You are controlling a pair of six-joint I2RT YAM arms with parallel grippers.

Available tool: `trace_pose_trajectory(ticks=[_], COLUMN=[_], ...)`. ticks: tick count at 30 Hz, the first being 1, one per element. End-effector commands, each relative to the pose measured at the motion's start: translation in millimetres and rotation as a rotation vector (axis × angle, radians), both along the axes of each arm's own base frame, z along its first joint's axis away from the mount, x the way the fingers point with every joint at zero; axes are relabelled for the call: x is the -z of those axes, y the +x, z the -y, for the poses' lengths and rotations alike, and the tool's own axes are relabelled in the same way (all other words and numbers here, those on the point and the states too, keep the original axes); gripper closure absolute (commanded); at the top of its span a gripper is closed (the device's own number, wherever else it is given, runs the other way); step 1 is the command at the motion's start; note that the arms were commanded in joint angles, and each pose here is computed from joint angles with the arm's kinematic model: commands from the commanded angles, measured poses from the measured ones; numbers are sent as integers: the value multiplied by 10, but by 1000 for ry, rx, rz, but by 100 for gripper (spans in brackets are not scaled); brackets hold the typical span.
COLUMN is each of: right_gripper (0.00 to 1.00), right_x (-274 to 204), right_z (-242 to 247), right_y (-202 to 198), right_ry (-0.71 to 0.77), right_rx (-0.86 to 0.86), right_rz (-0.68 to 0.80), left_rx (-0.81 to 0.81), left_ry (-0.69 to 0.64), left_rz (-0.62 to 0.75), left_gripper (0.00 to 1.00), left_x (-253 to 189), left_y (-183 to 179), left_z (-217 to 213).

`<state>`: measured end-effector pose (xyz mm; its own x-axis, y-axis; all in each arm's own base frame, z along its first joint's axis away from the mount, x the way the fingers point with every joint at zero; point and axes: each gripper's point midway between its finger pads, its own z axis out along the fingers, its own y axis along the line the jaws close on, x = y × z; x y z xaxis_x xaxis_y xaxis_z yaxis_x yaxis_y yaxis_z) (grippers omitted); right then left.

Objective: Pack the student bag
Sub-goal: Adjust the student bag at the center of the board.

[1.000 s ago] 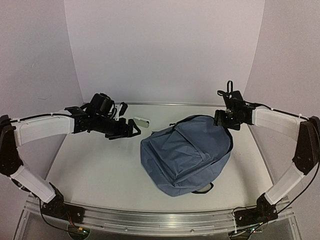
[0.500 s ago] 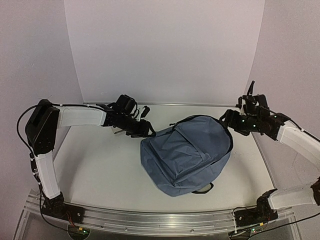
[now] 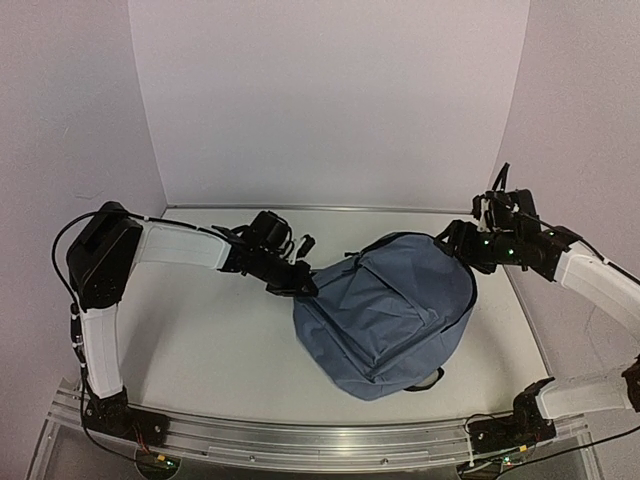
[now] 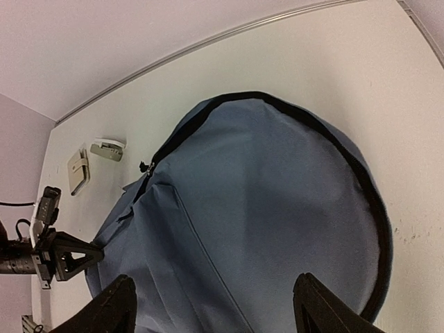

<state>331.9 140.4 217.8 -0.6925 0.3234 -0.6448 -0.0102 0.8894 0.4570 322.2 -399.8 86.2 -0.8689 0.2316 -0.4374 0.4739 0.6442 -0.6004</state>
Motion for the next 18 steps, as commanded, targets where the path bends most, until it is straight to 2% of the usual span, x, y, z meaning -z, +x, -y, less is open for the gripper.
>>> trace_pose_trajectory(ticks=[1, 7, 10, 11, 14, 18], right_gripper=[23, 23, 25, 26, 32, 41], right_x=[-171, -204, -111, -50, 130, 172], right_z=[-156, -557, -853, -936, -1108, -1353], right_y=[-70, -255, -373, -402, -480, -589], right_ry=[41, 40, 28, 33, 72, 247], right_rx=[-59, -181, -232, -237, -232, -244], right_rz=[37, 45, 15, -10, -84, -123], left_rx=[100, 71, 55, 44, -9, -70], left_ry=[-45, -91, -146, -159, -170, -133], left_rz=[-6, -7, -19, -25, -24, 20], left_gripper=[99, 100, 97, 94, 78, 58], left_x=[-4, -203, -335, -382, -472, -527], left_y=[-533, -1001, -1164, -1188, -1187, -1100], left_z=[452, 684, 735, 724, 610, 465])
